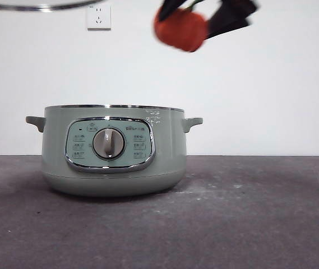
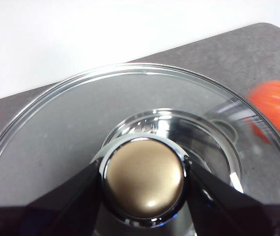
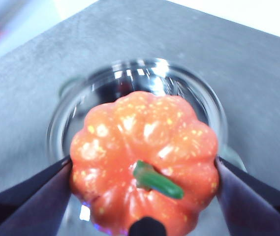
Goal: Pick up the pumpkin,open the lid,put the pumpkin in the pot,close the lid
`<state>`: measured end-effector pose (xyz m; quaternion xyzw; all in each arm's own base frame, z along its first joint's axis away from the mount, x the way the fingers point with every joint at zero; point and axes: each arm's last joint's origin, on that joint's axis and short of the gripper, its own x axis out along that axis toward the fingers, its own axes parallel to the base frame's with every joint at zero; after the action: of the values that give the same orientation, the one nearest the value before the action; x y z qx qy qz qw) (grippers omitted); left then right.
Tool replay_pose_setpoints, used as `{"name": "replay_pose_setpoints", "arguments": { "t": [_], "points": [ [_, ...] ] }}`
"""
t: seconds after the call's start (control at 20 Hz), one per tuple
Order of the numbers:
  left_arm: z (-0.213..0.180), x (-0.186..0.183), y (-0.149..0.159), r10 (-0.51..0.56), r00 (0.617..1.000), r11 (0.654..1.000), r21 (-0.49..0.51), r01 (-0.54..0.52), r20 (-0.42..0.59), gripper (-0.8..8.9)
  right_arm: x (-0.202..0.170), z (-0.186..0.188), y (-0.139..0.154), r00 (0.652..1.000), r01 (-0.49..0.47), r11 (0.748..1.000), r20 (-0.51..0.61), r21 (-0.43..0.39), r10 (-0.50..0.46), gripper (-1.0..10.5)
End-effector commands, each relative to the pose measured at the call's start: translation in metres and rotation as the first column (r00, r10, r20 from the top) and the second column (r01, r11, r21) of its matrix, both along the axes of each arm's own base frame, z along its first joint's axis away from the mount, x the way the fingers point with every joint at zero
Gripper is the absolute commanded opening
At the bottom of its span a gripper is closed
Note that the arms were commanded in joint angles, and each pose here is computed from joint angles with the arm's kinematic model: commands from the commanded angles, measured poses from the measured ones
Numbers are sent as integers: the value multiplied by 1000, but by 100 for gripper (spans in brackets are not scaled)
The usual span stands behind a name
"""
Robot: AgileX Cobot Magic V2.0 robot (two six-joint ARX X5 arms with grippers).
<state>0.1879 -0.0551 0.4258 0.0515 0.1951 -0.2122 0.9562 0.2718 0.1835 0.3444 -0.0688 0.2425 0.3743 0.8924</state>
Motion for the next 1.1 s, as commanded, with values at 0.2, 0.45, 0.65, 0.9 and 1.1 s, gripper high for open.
{"name": "replay_pose_setpoints", "arguments": {
  "t": [0.2,0.45,0.65,0.9,1.1],
  "points": [
    [16,-46,14,31,997,999,-13,-31,74,-9,59,-24,63,998,-59,997,-40,-48,57,-13],
    [20,-67,19,32,995,999,-20,-30,95,-9,87,-63,98,994,-98,986,-51,-133,92,-13],
    [20,-74,21,32,995,999,-20,-31,90,-9,101,-105,108,992,-104,971,-93,-215,86,-13],
    [18,-75,21,31,997,999,-16,-30,76,-9,103,-125,111,987,-114,958,-137,-263,80,-12],
    [18,-75,21,30,997,999,-16,-29,76,-9,100,-139,110,975,-145,938,-208,-316,81,-12]
  ]
}}
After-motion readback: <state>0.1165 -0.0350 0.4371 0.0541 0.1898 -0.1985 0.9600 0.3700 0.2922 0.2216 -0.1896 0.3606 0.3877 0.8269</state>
